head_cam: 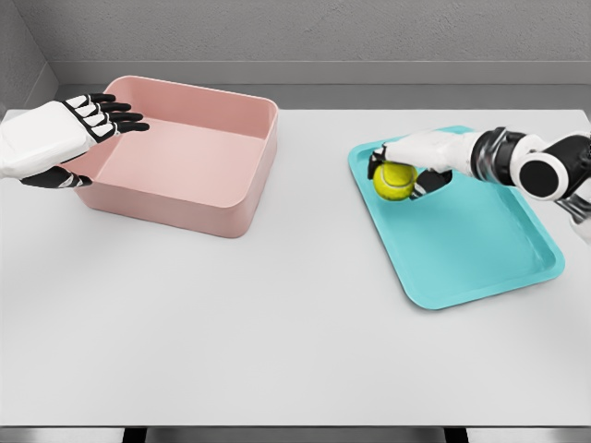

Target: Put the tennis from the blue tray into the pink basket with both arms

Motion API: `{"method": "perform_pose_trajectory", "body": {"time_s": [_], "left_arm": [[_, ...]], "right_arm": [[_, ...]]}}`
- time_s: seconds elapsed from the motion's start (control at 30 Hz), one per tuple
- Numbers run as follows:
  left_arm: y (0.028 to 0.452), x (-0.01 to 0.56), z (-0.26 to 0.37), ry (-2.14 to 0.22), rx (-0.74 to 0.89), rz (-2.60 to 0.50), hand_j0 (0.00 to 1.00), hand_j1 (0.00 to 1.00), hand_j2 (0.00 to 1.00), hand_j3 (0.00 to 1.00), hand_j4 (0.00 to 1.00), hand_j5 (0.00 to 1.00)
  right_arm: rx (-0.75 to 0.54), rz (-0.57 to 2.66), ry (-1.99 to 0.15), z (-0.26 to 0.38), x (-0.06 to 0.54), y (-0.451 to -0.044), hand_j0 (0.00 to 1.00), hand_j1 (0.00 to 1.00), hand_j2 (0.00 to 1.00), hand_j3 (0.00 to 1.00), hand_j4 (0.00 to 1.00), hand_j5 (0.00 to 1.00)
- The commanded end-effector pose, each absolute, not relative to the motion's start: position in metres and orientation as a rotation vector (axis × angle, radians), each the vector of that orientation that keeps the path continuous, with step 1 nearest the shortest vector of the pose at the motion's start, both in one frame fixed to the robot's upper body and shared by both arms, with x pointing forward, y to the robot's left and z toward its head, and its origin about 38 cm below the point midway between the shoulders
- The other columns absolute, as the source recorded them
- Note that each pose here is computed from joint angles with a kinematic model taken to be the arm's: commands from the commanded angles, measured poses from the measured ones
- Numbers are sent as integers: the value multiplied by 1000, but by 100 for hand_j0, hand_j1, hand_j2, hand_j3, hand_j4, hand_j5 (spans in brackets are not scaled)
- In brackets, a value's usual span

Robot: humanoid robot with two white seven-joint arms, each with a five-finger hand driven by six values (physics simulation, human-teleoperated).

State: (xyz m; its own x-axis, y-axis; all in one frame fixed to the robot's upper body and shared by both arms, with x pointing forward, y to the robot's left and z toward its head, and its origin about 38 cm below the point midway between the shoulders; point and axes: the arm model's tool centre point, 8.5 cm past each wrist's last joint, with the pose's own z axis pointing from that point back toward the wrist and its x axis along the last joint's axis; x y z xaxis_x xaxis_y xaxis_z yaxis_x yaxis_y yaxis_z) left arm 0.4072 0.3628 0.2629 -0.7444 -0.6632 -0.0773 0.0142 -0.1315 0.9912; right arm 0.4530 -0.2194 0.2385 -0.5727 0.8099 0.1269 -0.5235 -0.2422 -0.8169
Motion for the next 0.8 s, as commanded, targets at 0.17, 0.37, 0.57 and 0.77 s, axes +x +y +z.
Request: {"method": "perform_pose_trajectory", "body": {"time_s": [0.17,0.37,0.57,0.77], "left_arm": [[363,407,264,-1683,722,-1920,100,100,100,100,100,100],[363,407,264,-1682,723,-1921,100,100,100,100,100,100],[363,407,263,-1681,721,-1921,100,100,100,100,100,100],[363,407,263,-1683,720,-1921,100,100,100,100,100,100]], "right_arm": [[-288,2102,-1175,232,420,-177,50,50,50,50,50,50],[-195,2183,-1227,223,409,-146,50,50,50,50,50,50],[-114,2229,-1264,215,399,-112,51,51,51,51,51,51],[-42,2274,-1295,210,387,-80,51,51,51,51,51,51]]}}
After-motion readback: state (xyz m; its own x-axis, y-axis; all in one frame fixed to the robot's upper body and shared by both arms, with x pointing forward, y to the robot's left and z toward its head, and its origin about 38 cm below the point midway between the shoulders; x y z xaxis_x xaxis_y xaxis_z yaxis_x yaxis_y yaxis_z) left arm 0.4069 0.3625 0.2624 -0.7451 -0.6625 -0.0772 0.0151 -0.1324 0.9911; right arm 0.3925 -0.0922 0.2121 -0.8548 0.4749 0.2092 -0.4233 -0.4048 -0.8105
